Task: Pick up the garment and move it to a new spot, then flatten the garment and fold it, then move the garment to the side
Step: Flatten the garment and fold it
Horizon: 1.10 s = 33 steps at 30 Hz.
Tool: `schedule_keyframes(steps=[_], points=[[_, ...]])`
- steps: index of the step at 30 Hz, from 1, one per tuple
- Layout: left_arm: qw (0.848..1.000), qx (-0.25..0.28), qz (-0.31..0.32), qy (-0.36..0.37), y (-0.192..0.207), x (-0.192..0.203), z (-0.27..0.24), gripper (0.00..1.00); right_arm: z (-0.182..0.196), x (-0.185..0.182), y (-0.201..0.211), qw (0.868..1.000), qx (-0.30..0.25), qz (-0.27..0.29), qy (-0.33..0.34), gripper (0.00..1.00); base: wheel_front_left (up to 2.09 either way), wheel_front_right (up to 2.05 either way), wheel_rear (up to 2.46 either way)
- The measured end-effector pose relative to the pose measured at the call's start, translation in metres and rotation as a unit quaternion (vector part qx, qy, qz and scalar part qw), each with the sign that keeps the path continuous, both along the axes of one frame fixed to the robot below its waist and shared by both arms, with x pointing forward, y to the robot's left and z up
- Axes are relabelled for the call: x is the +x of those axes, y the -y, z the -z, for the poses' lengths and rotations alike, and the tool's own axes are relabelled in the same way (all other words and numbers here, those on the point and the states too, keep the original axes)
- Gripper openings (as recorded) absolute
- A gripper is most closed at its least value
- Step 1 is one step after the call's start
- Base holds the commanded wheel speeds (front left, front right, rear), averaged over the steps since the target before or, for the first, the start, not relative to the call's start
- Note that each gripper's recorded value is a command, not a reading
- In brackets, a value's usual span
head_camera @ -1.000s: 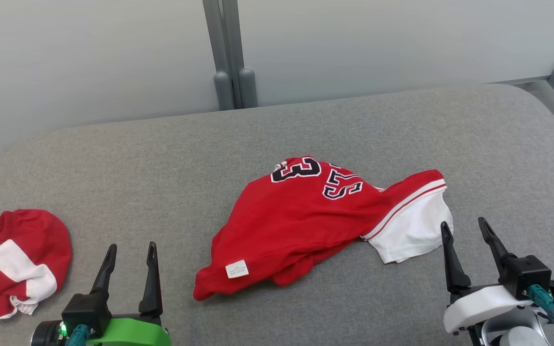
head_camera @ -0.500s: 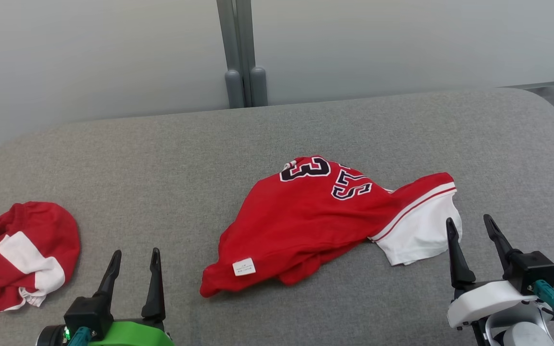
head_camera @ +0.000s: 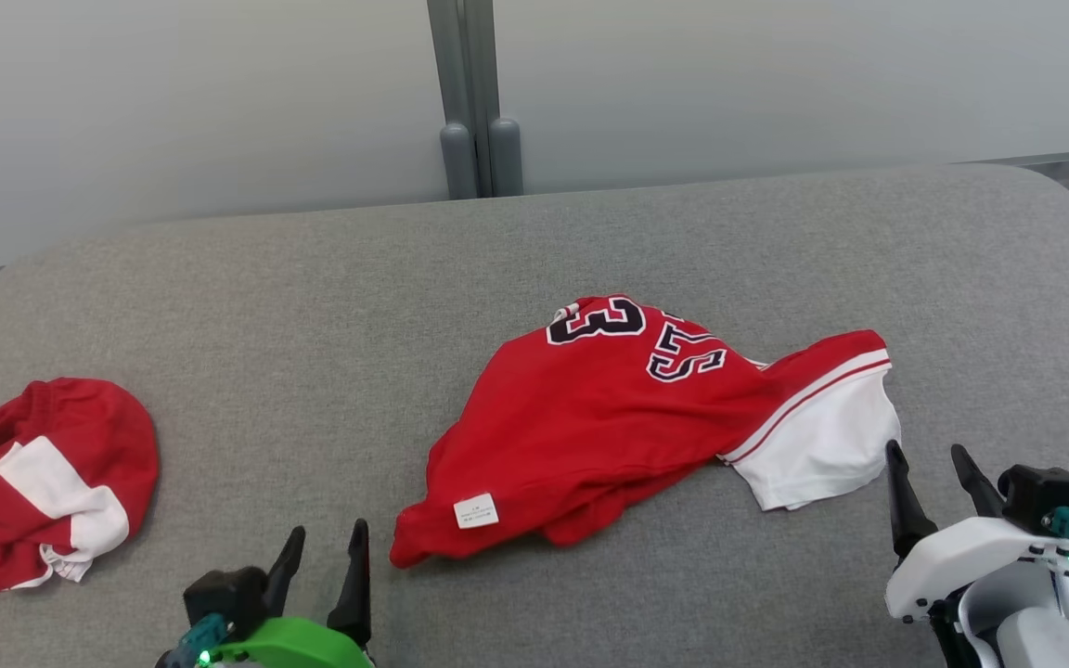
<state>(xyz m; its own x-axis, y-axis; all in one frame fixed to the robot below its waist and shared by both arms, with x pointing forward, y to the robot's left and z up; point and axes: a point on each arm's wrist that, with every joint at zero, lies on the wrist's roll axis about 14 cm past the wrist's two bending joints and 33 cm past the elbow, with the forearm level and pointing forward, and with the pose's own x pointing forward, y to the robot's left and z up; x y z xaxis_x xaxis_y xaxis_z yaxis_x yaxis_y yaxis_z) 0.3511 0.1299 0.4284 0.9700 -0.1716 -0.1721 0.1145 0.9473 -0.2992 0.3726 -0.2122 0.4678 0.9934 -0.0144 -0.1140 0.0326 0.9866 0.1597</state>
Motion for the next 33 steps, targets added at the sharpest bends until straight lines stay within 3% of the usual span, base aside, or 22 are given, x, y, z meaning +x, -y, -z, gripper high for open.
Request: schedule_keyframes(steps=[5,12,23,33], points=[[0.997,-0.03,0.041,-0.053,0.026,0.009,0.01,1.0,0.024,0.01,0.017,0.996,-0.011,-0.011,-0.092,1.0,0.0,0.0,0.0],[0.99,-0.048,0.077,-0.107,0.047,0.012,0.025,1.0,0.051,0.025,0.021,0.984,-0.051,-0.044,-0.164,1.0,0.0,0.0,0.0],[0.973,-0.138,0.093,-0.162,0.061,0.005,0.024,1.0,0.068,0.045,0.001,0.975,-0.075,-0.099,-0.183,1.0,0.0,0.0,0.0],[0.963,-0.163,0.108,-0.187,0.062,-0.005,0.025,1.0,0.073,0.047,-0.001,0.974,-0.073,-0.111,-0.184,1.0,0.0,0.0,0.0]])
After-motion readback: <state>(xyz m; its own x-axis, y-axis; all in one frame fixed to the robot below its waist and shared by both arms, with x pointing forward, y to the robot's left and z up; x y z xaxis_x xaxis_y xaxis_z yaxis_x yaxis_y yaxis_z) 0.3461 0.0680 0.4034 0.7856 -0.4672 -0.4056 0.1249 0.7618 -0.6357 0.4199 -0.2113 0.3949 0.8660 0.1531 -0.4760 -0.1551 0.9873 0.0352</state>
